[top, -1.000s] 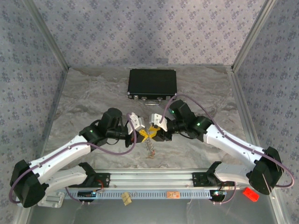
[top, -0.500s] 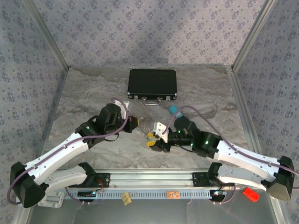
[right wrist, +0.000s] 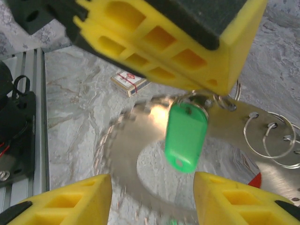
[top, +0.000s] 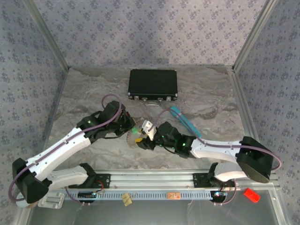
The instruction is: Put the keys on the keyring
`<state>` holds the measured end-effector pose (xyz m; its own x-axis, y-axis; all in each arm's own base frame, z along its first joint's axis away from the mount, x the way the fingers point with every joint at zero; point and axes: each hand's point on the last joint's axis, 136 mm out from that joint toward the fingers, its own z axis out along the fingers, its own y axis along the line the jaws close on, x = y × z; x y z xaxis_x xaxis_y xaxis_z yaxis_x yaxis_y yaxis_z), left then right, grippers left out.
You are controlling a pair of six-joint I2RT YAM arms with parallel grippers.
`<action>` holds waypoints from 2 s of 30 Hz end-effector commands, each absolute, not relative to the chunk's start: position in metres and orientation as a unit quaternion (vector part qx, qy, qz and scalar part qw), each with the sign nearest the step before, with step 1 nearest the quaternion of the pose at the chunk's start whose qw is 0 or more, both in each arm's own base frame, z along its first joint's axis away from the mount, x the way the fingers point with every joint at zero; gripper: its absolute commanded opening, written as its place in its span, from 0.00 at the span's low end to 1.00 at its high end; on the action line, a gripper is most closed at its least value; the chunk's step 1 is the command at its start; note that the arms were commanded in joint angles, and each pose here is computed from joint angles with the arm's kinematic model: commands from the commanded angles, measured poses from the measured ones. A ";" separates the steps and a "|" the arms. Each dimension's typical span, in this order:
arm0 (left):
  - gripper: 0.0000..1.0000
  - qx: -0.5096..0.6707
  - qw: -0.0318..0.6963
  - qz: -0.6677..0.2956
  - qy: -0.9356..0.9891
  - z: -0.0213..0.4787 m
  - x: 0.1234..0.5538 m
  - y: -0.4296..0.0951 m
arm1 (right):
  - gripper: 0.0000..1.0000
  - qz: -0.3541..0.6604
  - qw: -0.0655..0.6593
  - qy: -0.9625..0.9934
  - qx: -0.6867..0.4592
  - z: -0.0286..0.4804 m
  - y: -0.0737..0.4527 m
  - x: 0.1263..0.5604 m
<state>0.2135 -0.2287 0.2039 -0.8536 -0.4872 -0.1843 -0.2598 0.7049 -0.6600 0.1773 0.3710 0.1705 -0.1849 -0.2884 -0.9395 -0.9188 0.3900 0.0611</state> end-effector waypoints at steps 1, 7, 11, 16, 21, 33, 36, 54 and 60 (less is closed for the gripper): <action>0.00 -0.230 0.150 -0.338 0.900 0.213 0.208 -0.234 | 0.52 0.356 0.510 0.676 -0.396 0.195 0.382 0.195; 0.00 -0.232 0.138 -0.330 0.904 0.210 0.203 -0.232 | 0.53 0.350 0.515 0.676 -0.393 0.192 0.387 0.206; 0.00 -0.236 0.135 -0.327 0.905 0.209 0.202 -0.231 | 0.53 0.339 0.516 0.684 -0.390 0.185 0.381 0.212; 0.00 -0.241 0.132 -0.330 0.903 0.208 0.201 -0.230 | 0.52 0.364 0.500 0.665 -0.419 0.186 0.390 0.204; 0.00 -0.248 0.131 -0.331 0.901 0.206 0.200 -0.230 | 0.47 0.376 0.488 0.660 -0.430 0.183 0.396 0.199; 0.00 -0.262 0.137 -0.323 0.899 0.207 0.200 -0.222 | 0.04 0.369 0.463 0.678 -0.435 0.168 0.388 0.198; 0.00 -0.275 0.139 -0.317 0.897 0.204 0.200 -0.217 | 0.00 0.364 0.448 0.689 -0.438 0.155 0.381 0.196; 0.00 -0.332 0.113 -0.309 0.884 0.190 0.196 -0.211 | 0.41 0.304 0.525 0.648 -0.460 0.173 0.364 0.191; 0.00 -0.350 0.099 -0.312 0.878 0.189 0.194 -0.212 | 0.41 0.257 0.583 0.605 -0.478 0.190 0.370 0.187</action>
